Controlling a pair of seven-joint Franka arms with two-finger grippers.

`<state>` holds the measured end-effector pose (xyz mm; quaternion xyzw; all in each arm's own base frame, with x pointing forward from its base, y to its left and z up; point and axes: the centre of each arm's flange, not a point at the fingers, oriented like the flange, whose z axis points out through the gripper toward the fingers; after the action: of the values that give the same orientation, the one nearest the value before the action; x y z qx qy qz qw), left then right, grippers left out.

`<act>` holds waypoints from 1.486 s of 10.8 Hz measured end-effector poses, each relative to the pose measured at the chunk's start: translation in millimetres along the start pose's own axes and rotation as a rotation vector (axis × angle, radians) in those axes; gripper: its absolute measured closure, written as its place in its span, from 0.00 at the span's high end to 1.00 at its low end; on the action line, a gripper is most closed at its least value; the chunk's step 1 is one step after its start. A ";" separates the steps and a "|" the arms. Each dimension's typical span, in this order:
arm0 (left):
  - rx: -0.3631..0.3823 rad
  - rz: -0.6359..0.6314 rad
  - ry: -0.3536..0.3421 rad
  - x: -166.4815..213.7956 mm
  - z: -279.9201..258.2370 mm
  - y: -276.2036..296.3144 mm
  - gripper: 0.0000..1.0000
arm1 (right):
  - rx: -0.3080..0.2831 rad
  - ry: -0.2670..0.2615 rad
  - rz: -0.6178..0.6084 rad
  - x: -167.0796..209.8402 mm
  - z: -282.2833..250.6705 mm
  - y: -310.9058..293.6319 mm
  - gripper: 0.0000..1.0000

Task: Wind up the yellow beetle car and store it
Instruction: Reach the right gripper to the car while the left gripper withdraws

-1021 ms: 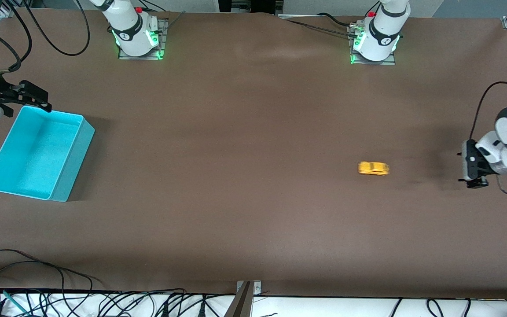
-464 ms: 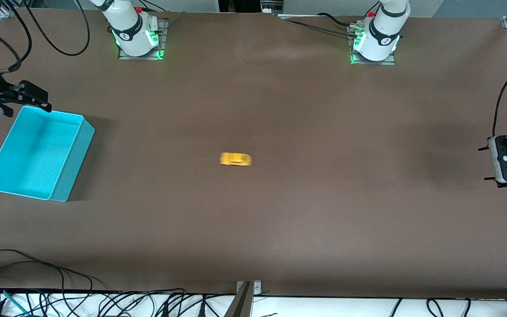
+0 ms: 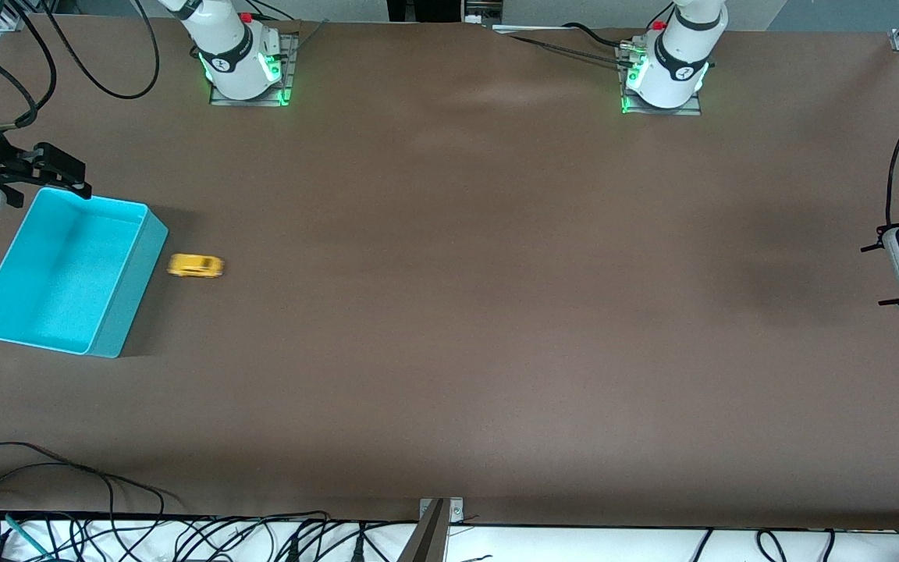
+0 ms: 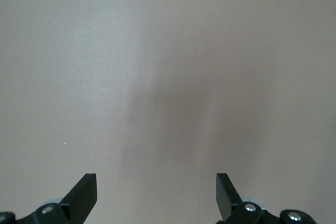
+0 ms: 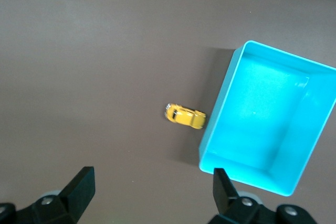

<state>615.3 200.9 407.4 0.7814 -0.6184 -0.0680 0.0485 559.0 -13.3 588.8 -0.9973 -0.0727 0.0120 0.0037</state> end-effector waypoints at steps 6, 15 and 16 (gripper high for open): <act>-0.050 -0.114 -0.004 50.0 -24.5 16.7 1.00 | 0.006 -0.006 -0.011 8.5 11.1 -5.4 1.00; -0.003 -0.482 -0.061 218.1 -151.6 120.3 1.00 | 0.021 -0.017 -0.101 29.5 108.3 -16.5 1.00; 0.008 -0.537 -0.059 221.8 -157.5 129.1 1.00 | 0.021 -0.017 -0.143 28.5 126.3 -14.9 1.00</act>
<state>567.6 -46.0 573.1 0.9153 -0.3903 -0.0988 0.0073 582.0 6.3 462.0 -0.9893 -0.1434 0.0211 0.0143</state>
